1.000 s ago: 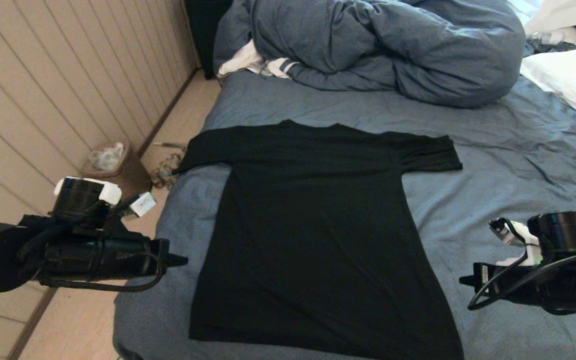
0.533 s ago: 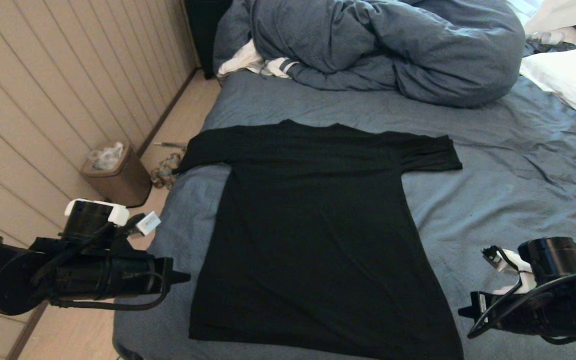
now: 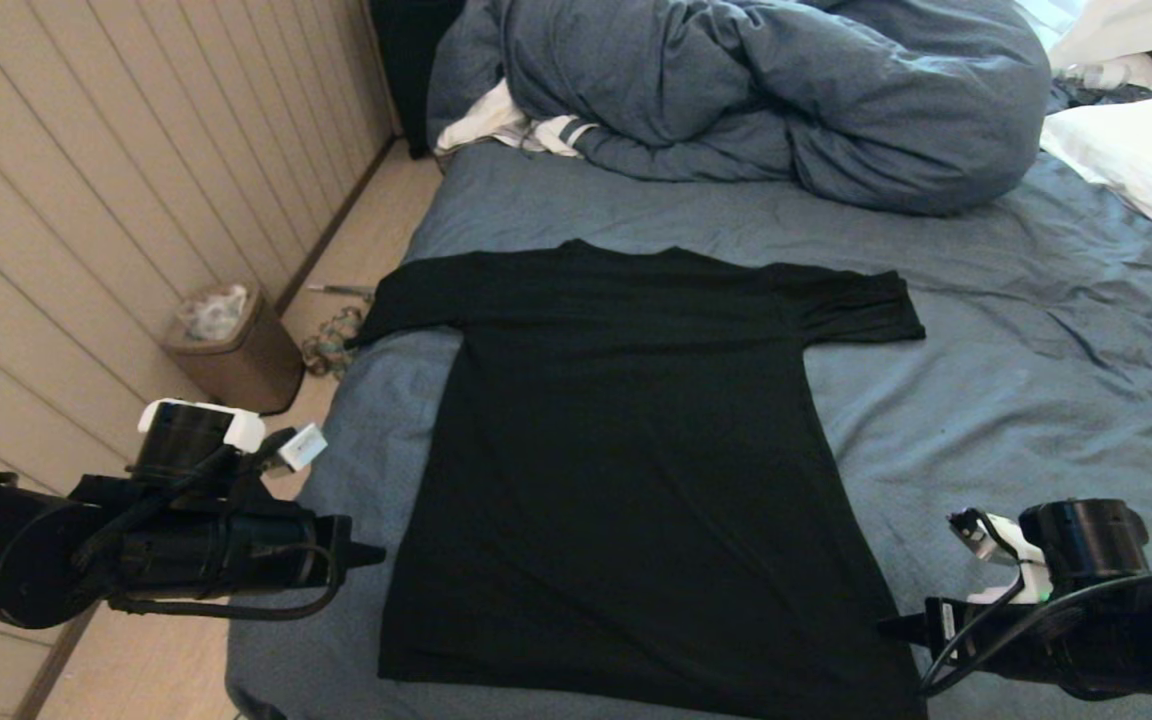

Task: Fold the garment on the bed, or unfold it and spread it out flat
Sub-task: Fold the black T-shirt

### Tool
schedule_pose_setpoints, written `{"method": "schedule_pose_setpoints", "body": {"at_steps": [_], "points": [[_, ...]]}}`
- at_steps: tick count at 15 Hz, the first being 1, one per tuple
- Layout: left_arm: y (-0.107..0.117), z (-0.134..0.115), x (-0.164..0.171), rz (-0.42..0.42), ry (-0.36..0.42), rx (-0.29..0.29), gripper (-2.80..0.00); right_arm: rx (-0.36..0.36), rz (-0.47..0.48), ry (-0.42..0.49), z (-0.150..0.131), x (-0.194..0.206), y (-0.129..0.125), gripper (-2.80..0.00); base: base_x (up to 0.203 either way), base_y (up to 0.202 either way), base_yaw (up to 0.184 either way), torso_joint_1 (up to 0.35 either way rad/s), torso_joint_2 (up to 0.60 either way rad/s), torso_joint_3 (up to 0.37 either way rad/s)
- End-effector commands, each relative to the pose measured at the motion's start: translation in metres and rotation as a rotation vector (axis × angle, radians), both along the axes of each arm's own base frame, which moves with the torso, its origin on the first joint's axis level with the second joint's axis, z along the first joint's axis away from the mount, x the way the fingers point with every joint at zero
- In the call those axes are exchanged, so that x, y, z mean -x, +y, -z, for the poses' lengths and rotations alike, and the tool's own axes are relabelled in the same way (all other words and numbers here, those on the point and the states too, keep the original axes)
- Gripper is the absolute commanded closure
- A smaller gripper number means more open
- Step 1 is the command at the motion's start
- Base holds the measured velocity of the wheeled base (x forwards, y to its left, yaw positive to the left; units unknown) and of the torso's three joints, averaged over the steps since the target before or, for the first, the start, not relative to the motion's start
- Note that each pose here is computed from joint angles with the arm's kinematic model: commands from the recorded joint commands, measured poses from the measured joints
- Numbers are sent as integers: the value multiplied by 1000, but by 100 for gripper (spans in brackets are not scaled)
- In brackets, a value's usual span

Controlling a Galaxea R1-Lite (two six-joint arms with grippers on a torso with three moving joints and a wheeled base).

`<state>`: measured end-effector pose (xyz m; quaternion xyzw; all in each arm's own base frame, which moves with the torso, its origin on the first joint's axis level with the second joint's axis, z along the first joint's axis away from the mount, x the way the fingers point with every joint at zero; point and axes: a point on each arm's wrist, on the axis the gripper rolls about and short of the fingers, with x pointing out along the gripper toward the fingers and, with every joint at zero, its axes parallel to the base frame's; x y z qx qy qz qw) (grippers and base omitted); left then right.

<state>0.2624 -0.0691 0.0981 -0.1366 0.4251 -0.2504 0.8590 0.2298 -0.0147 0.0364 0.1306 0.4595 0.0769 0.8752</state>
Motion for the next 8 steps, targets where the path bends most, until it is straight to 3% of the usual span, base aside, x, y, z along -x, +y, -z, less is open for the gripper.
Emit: {"method": "schedule_pose_setpoints", "body": {"at_steps": [1, 5, 6, 8], "points": [[0, -1, -1, -2, -9, 4, 0, -6, -15, 39, 10, 1, 3, -280, 0, 0, 0, 0, 0, 0], [-1, 1, -3, 1, -14, 4, 0, -24, -30, 49, 12, -1, 8, -280, 0, 0, 0, 0, 0, 0], [0, 0, -3, -1, -18, 4, 0, -27, -40, 51, 12, -1, 10, 0, 0, 0, 0, 0, 0, 0], [-1, 0, -2, 0, -17, 6, 0, -35, -59, 53, 13, 0, 14, 0, 0, 0, 0, 0, 0, 0]]}}
